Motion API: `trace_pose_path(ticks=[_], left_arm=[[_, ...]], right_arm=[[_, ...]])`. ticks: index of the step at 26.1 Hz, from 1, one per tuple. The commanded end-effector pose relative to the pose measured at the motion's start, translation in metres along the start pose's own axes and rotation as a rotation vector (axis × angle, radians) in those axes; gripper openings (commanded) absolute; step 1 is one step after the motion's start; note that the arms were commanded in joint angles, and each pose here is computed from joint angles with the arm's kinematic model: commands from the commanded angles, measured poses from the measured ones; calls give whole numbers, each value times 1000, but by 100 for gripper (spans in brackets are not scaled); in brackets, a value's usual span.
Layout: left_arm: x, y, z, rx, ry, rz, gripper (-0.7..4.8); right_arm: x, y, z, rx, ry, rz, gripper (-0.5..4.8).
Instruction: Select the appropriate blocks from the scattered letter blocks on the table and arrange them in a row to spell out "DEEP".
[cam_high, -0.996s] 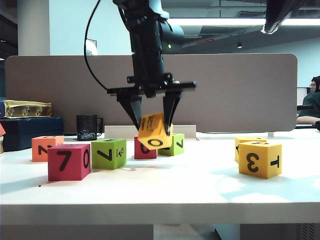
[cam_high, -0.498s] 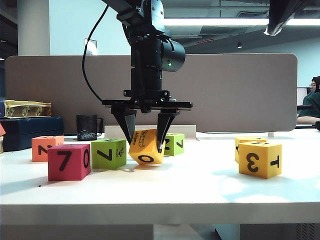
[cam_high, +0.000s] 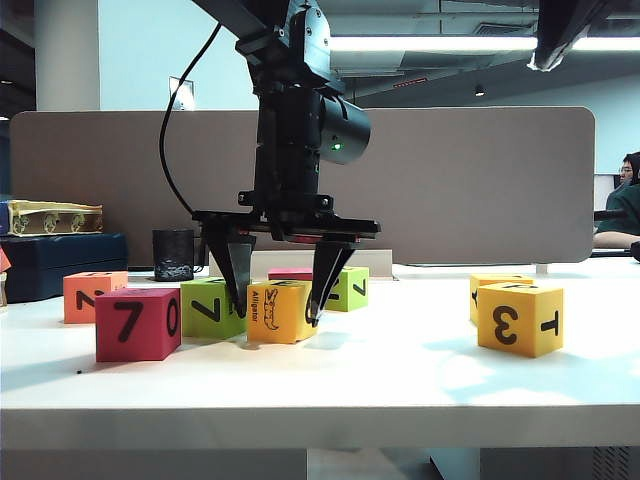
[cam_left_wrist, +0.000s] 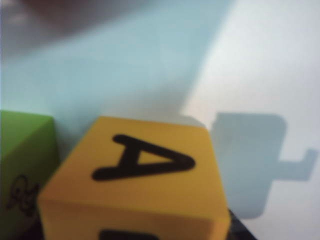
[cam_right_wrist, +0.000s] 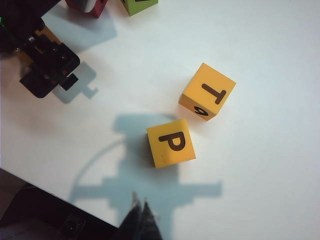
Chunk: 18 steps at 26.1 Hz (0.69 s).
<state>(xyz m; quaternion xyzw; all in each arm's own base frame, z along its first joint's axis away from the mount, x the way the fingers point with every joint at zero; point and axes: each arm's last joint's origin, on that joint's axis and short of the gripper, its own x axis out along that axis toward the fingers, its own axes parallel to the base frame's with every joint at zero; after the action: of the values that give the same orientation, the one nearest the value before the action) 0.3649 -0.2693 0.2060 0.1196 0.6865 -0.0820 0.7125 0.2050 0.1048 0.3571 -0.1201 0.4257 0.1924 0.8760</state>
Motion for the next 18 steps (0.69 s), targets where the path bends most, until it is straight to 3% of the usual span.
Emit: trace_pose_path(ticks=[1,6,10,15,18], left_arm=[[-8,-2,-5,9,12,2,377],[-27,-2,-8,18,-46,-16,377],[-58,6,-13,29,-151,-48,377],[-101,29,-21,48,-339,110,375],[-114,53,-19,2,-405,227,373]], right_arm=[[-2,0,2,-2,-20,1,-1],[-2,0,1,-2,-19,1,-1],[-2,0,2,-2,-20,1,-1],[-2,0,2,-2,-20,2,-1],[-2,0,2,-2,-28,7,-1]])
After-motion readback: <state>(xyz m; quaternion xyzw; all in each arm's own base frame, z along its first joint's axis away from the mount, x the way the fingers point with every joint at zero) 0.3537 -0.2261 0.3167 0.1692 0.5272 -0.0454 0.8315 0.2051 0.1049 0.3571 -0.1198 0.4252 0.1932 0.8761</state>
